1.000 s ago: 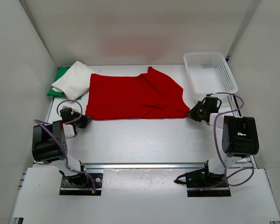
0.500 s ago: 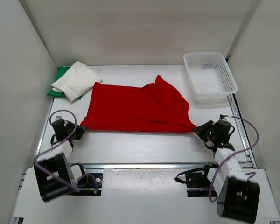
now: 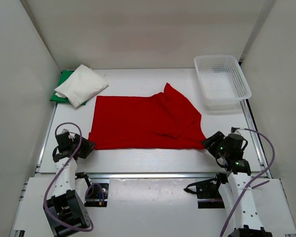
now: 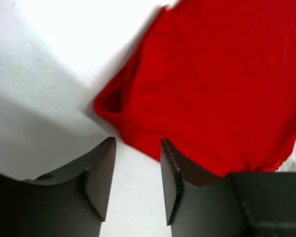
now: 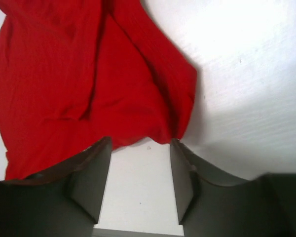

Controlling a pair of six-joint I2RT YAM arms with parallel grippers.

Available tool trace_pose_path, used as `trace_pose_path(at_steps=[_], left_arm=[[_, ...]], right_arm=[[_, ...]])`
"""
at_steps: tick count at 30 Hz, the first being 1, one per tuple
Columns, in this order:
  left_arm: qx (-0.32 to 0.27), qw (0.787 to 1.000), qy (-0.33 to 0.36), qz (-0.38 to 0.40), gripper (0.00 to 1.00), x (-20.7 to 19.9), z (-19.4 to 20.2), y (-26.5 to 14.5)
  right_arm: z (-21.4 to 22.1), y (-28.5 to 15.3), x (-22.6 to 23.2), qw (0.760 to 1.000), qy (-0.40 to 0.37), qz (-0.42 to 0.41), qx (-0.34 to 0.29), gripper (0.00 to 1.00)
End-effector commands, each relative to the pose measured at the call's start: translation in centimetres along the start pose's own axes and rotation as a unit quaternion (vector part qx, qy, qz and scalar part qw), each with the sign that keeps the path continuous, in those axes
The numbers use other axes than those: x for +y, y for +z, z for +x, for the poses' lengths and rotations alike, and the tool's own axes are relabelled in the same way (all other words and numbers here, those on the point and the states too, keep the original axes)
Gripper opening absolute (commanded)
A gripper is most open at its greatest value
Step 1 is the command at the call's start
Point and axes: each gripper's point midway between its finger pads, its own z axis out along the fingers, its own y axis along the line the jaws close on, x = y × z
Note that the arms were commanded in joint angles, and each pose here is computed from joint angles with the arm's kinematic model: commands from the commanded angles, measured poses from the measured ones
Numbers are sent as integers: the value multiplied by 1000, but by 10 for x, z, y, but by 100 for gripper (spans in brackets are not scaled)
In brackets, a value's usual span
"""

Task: Fold and stack the t-shirts
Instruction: Fold the flattened tshirt in 1/3 of the way

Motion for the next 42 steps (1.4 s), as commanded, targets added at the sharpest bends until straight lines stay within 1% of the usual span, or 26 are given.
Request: trace_pose_path(at_steps=[1, 2, 3, 4, 5, 6, 7, 8, 9, 10, 11, 12, 13, 14, 15, 16, 17, 20, 21, 23, 25, 28, 33, 37, 39, 42], left_arm=[[-20, 999, 42, 9, 53, -29, -28, -16], [-28, 998, 52, 20, 54, -41, -36, -21], [-33, 996, 70, 38, 55, -53, -38, -22], [-47, 993, 81, 66, 56, -70, -44, -24], [-46, 991, 85, 90, 56, -81, -44, -25], [-38, 989, 92, 110, 57, -88, -37, -24], [-46, 984, 101, 141, 58, -101, -36, -25], [-50, 980, 102, 164, 60, -110, -34, -25], [-48, 978, 111, 171, 59, -112, -25, -22], [-62, 970, 126, 197, 57, -128, -22, -25], [-50, 966, 139, 213, 55, -141, -7, -26], [-57, 964, 146, 214, 45, -145, -3, -26], [-47, 954, 172, 243, 40, -162, 17, -30], [-52, 942, 189, 271, 30, -181, 31, -36], [-62, 941, 195, 270, 20, -184, 36, -35], [-52, 931, 218, 289, 16, -197, 56, -38], [-37, 918, 238, 316, 15, -211, 74, -46], [21, 905, 280, 320, 15, -218, 118, -29], [40, 895, 291, 335, 15, -223, 132, -31], [75, 895, 303, 320, 15, -215, 152, -13], [92, 894, 302, 317, 15, -212, 162, -3], [117, 895, 298, 311, 16, -203, 172, 10], [125, 892, 303, 311, 17, -199, 179, 14], [125, 901, 288, 299, 17, -186, 171, 22], [131, 904, 286, 288, 16, -174, 171, 26], [127, 906, 282, 289, 17, -174, 168, 25]], right_arm=[[-34, -14, 24, 997, -50, -15, -50, 50], [-42, -15, 31, 996, -60, -20, -59, 51], [-47, -14, 38, 995, -71, -32, -65, 47], [-49, -10, 47, 994, -83, -46, -61, 43], [-40, -1, 47, 995, -86, -41, -36, 37], [-42, 6, 56, 994, -93, -52, -28, 23], [-41, 11, 69, 991, -109, -70, -25, 11], [-30, 21, 75, 990, -122, -68, 5, 1], [-36, 25, 85, 988, -137, -71, -3, 0], [-23, 40, 90, 986, -150, -66, 31, 0], [-25, 46, 97, 985, -155, -74, 25, 0], [-14, 52, 98, 983, -159, -78, 43, 0], [-12, 54, 107, 980, -166, -96, 45, 0], [-7, 60, 110, 978, -176, -98, 50, 0], [3, 64, 109, 975, -190, -95, 64, 0], [7, 65, 107, 974, -198, -91, 69, 0], [12, 67, 105, 973, -200, -90, 78, 0], [26, 71, 102, 969, -203, -100, 98, 0], [27, 73, 101, 969, -204, -100, 99, 0], [31, 77, 100, 968, -200, -103, 114, 0], [39, 81, 94, 966, -201, -95, 130, 0], [42, 85, 102, 964, -207, -99, 135, 0], [52, 88, 105, 960, -213, -99, 151, 0], [57, 96, 103, 959, -209, -94, 170, 0], [60, 99, 109, 957, -212, -99, 174, 0], [52, 106, 125, 958, -205, -108, 167, 0]])
